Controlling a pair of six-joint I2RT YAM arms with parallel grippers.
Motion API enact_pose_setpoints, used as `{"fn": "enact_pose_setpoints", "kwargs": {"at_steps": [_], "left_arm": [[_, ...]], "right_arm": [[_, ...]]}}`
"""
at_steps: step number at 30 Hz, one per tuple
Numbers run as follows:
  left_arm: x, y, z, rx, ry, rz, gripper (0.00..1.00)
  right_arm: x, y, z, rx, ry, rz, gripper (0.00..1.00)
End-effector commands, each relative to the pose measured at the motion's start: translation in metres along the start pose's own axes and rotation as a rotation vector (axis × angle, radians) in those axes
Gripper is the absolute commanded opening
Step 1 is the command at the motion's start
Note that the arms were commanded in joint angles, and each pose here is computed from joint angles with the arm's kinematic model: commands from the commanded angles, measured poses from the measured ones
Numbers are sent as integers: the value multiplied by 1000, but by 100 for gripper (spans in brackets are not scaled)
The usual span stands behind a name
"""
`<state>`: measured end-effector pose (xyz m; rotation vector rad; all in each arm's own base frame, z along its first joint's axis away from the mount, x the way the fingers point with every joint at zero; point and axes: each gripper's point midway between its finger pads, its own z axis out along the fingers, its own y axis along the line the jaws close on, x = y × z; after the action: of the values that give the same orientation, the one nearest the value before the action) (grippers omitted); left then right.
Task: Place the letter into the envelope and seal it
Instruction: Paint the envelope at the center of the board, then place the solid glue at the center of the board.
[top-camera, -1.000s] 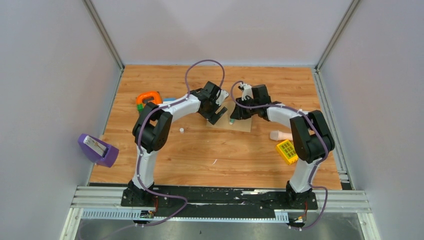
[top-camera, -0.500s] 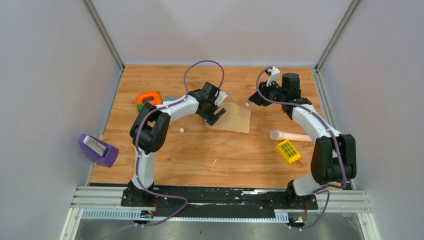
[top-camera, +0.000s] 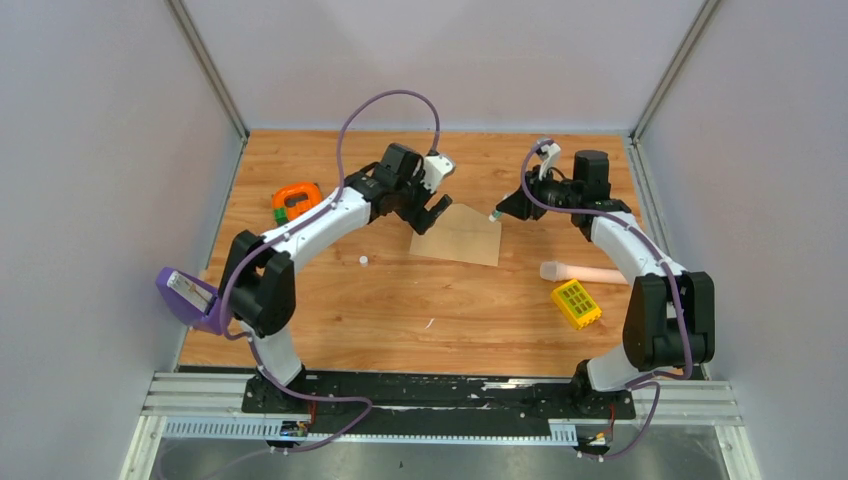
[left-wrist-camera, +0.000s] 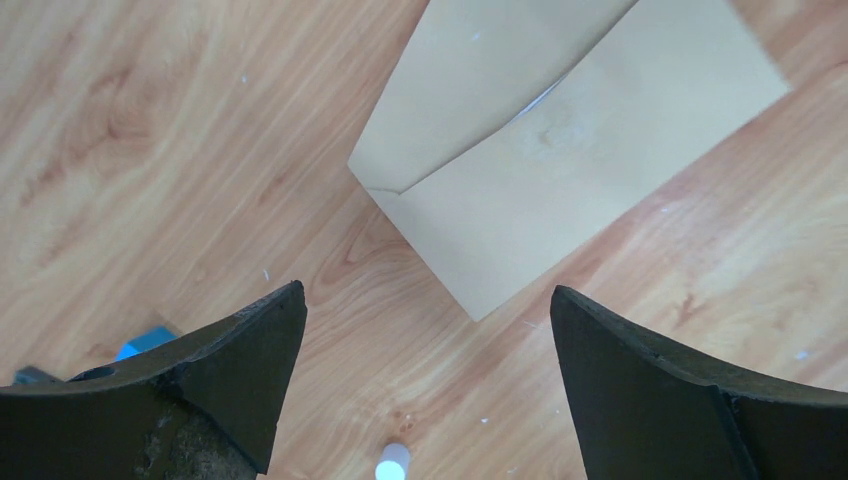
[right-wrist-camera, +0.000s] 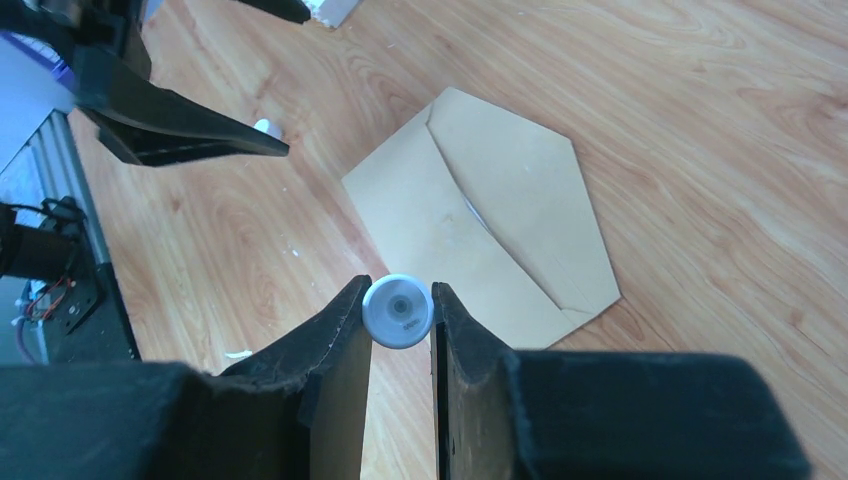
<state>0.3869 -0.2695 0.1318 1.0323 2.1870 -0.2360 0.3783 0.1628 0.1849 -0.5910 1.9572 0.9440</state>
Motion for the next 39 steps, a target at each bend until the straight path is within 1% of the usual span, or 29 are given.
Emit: {"fn": "enact_pose_setpoints", "kwargs": {"at_steps": [1,2,3,7,11,15,18,20,22,23,26,29,31,34,37,39], "left_arm": [[-23,-26,-31,155,-124,62,100],[-23,-33,-36,188,-137,66,100],[-23,-47,-41,267,-156,71,100],[-32,-83,-70,476,-224,93,100],[-35,-101,-87,589,-247,102,100],[-36,-111,-97,664,-261,95,100],[-36,-112,-98,668,-258,97,100],[-35,-108,-96,645,-251,99,100],[-32,-103,-94,626,-247,95,100],[-29,-101,-93,618,-245,89,100],[-25,-92,-85,563,-245,74,100],[-25,-85,-81,523,-240,67,100],[-25,-83,-79,514,-236,62,100],[-24,-82,-79,508,-236,55,99],[-24,-78,-77,480,-237,54,99],[-23,-76,-76,463,-235,51,99]], "right_arm": [[-15,28,-10,-137,-41,-84,0],[-14,34,-11,-176,-40,-83,0],[-12,40,-13,-216,-37,-80,0],[-4,62,-18,-369,-25,-65,0],[0,67,-19,-414,-15,-48,0],[5,70,-18,-456,-4,-15,0],[8,70,-16,-489,22,41,0],[2,56,-10,-424,73,56,0],[6,39,-6,-351,170,107,0],[14,37,-10,-337,238,175,0],[21,26,-12,-308,316,264,0],[36,7,-12,-201,409,332,0],[41,-2,-17,-162,465,354,0],[41,-10,-24,-138,504,391,0],[43,-27,-37,-96,510,435,0],[50,-35,-41,-76,542,458,0]]}}
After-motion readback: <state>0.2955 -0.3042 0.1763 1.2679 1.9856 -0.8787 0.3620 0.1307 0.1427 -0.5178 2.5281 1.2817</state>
